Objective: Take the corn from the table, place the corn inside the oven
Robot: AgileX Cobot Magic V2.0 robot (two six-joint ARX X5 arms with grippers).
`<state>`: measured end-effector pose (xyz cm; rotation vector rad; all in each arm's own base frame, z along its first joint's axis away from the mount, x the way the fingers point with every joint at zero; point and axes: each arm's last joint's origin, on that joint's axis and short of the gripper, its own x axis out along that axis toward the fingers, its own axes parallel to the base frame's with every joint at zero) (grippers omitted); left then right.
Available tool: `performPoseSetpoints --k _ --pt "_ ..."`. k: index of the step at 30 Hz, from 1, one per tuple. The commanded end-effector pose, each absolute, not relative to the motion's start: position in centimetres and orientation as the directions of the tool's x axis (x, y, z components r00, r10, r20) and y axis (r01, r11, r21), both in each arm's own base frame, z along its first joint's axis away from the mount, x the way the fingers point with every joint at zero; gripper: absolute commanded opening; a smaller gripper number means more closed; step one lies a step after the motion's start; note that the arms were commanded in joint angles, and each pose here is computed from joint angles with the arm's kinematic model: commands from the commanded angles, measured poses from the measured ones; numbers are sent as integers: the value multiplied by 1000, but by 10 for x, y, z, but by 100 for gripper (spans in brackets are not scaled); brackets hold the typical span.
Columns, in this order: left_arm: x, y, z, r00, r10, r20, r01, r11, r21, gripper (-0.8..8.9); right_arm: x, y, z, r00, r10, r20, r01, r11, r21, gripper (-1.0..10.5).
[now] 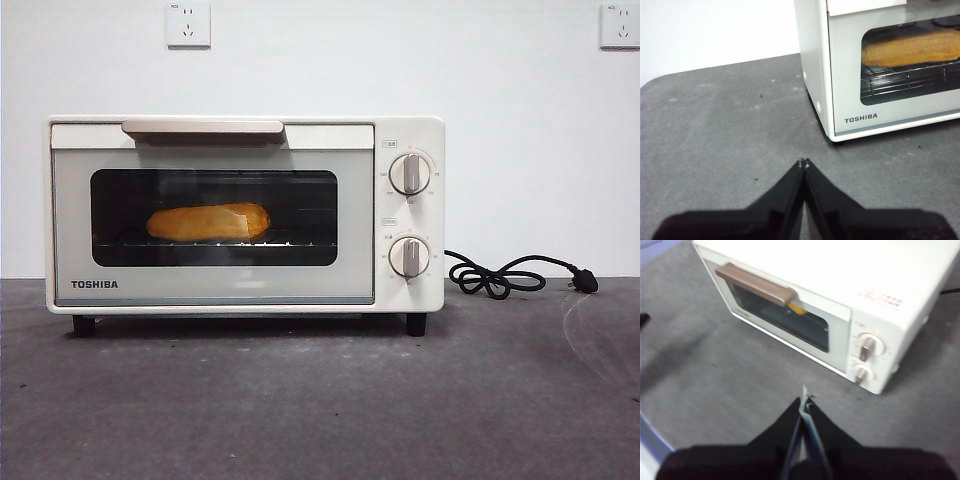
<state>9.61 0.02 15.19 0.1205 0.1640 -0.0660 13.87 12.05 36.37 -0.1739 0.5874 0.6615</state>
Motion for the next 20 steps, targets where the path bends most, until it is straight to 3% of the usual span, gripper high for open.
performPoseSetpoints --k 1,4,7,13,20 --pt "97 0 150 984 -53 -168 74 990 118 -4 142 114 357 696 403 -594 -588 795 -151 0" --pt "97 0 150 984 -53 -168 74 990 118 -4 151 100 356 786 219 -579 -429 867 -255 0" --pt "97 0 150 984 -53 -168 74 990 118 -4 161 81 348 819 133 -558 -319 914 -251 0" --pt "97 0 150 984 -53 -168 74 990 118 -4 166 41 304 872 195 -450 -264 960 -95 0" --pt "97 0 150 984 -53 -168 74 990 118 -4 144 18 238 948 145 -285 -175 981 -84 0"
